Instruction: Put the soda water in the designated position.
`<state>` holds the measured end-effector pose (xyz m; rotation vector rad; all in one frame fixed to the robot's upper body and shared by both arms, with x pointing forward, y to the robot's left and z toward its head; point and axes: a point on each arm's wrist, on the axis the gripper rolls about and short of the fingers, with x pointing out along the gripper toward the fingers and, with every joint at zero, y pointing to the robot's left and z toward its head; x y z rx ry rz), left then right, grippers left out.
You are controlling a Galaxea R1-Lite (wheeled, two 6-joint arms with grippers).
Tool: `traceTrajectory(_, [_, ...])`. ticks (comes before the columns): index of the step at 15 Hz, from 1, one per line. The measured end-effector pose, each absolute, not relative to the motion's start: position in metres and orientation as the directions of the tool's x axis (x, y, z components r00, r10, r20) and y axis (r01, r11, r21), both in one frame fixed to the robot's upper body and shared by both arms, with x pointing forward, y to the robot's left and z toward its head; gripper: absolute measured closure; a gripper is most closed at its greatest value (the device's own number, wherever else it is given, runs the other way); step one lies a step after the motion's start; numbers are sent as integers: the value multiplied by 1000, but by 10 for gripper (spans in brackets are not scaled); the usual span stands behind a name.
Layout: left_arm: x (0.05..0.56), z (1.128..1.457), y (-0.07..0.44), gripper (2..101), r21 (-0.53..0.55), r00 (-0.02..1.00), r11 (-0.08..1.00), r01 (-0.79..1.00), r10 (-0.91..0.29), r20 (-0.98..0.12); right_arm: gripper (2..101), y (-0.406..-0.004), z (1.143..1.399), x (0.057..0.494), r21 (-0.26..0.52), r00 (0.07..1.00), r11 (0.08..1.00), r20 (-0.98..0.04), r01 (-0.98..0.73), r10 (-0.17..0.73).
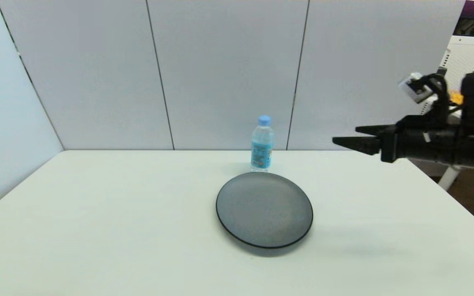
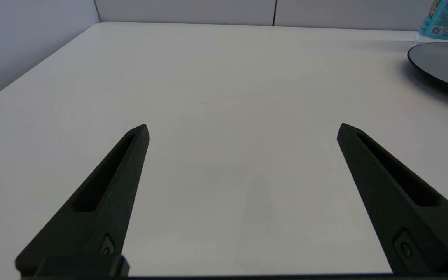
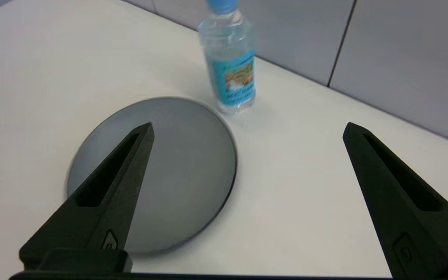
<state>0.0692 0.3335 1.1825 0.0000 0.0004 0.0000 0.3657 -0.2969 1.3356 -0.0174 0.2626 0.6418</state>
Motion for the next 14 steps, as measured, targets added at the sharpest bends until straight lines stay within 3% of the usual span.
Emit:
traceTrajectory(5, [69,1183,334,53,0,1000,1000,0,0,0,52,-324,1336,253,13,850,863,-167,-505,500])
traceTrajectory(10, [69,1183,334,53,0,1000,1000,0,0,0,52,-330,1308,168,-63,911,909,-57,-412,409])
traceTrajectory(14, [69,1183,334,53,0,1000,1000,0,0,0,52,-330,1281,125,-110,944,939,24,-325,330])
